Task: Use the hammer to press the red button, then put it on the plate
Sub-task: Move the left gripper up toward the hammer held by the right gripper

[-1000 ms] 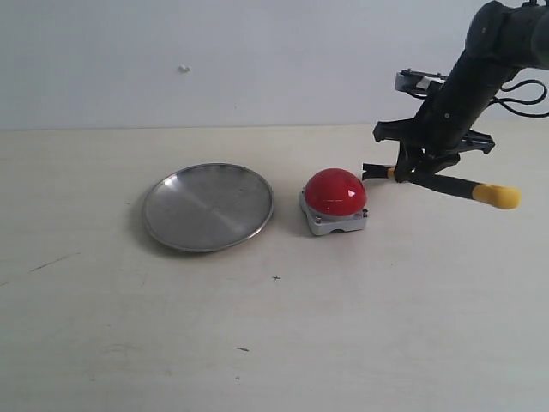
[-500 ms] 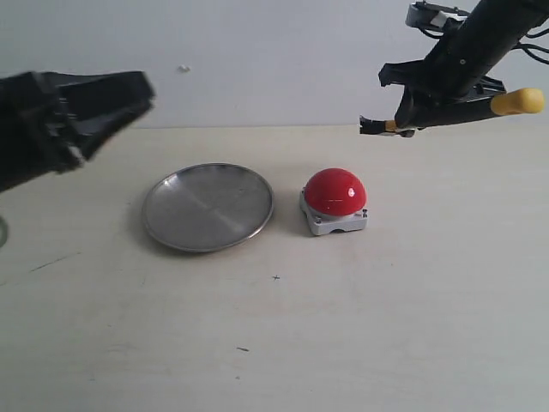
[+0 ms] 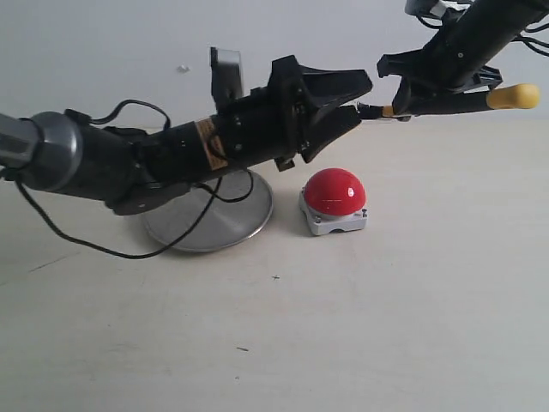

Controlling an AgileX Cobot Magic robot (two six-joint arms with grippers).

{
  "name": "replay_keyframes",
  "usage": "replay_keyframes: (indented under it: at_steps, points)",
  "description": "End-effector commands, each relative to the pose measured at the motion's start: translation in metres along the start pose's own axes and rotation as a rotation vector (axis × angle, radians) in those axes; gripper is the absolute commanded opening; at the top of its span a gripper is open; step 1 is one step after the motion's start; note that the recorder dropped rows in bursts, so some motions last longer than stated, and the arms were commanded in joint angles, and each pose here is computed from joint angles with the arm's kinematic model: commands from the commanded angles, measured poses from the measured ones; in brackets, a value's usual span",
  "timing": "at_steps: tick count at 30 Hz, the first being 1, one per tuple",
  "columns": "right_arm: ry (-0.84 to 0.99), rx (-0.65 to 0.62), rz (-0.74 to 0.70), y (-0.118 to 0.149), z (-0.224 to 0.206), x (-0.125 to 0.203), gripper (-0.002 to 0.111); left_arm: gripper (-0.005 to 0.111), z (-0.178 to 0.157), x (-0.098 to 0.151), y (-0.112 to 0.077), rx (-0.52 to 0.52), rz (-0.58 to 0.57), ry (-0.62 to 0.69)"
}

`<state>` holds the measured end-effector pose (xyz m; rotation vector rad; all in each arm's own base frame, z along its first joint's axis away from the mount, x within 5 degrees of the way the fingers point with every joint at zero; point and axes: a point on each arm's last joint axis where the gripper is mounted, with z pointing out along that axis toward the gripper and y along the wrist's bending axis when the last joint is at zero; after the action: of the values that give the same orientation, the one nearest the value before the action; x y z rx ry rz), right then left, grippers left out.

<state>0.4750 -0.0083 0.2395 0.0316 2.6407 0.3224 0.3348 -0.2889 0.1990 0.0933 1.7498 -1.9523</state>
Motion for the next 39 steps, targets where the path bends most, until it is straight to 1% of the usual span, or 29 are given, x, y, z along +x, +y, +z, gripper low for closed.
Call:
replay_keyframes:
  at_steps: [1,5,6,8,9,11,12,14,15,17,20,25,27,34,39]
  points:
    - [-0.138,-0.001,-0.019,0.005,-0.017,-0.015,0.0,0.058,0.025,0.0,0.013,0.003,-0.144,-0.021]
    - [-0.201,0.016,-0.037,0.006,-0.017,-0.02,0.0,0.058,0.046,0.003,0.022,0.012,-0.21,-0.008]
    - [-0.212,0.015,-0.047,0.009,-0.017,-0.021,0.0,0.058,0.05,0.001,0.022,0.017,-0.227,-0.014]
    - [-0.246,0.025,-0.087,0.018,-0.015,-0.024,0.0,0.058,0.061,-0.001,0.025,0.026,-0.3,-0.015]
    - [-0.259,0.03,-0.099,0.021,-0.015,-0.025,0.0,0.058,0.065,-0.001,0.027,0.033,-0.315,-0.014]
    - [-0.28,0.036,-0.125,0.029,-0.013,-0.026,0.0,0.058,0.071,-0.003,0.03,0.041,-0.325,-0.012]
    - [-0.297,0.034,-0.136,0.036,-0.012,-0.027,0.0,0.058,0.075,-0.005,0.034,0.037,-0.332,-0.017]
    - [-0.329,0.033,-0.126,0.041,-0.016,-0.03,0.0,0.058,0.08,-0.008,0.043,0.013,-0.363,-0.03]
    - [-0.342,0.033,-0.117,0.041,-0.018,-0.031,0.0,0.058,0.082,-0.008,0.05,-0.004,-0.369,-0.037]
    - [-0.352,0.064,-0.15,0.04,-0.023,-0.032,0.0,0.058,0.084,-0.006,0.061,-0.01,-0.371,-0.037]
    - [-0.36,0.082,-0.148,0.038,-0.023,-0.029,0.0,0.058,0.089,-0.009,0.068,0.012,-0.375,-0.053]
    - [-0.385,0.089,-0.134,0.035,-0.014,-0.022,0.0,0.058,0.095,-0.015,0.055,0.086,-0.348,-0.04]
    - [-0.387,0.093,-0.131,0.033,-0.01,-0.019,0.0,0.058,0.097,-0.016,0.052,0.096,-0.343,-0.038]
    - [-0.421,0.093,-0.116,0.033,-0.011,-0.018,0.0,0.058,0.1,-0.013,0.057,0.02,-0.339,-0.052]
    - [-0.447,0.088,-0.105,0.035,-0.02,-0.02,0.0,0.058,0.101,-0.013,0.057,0.024,-0.35,-0.063]
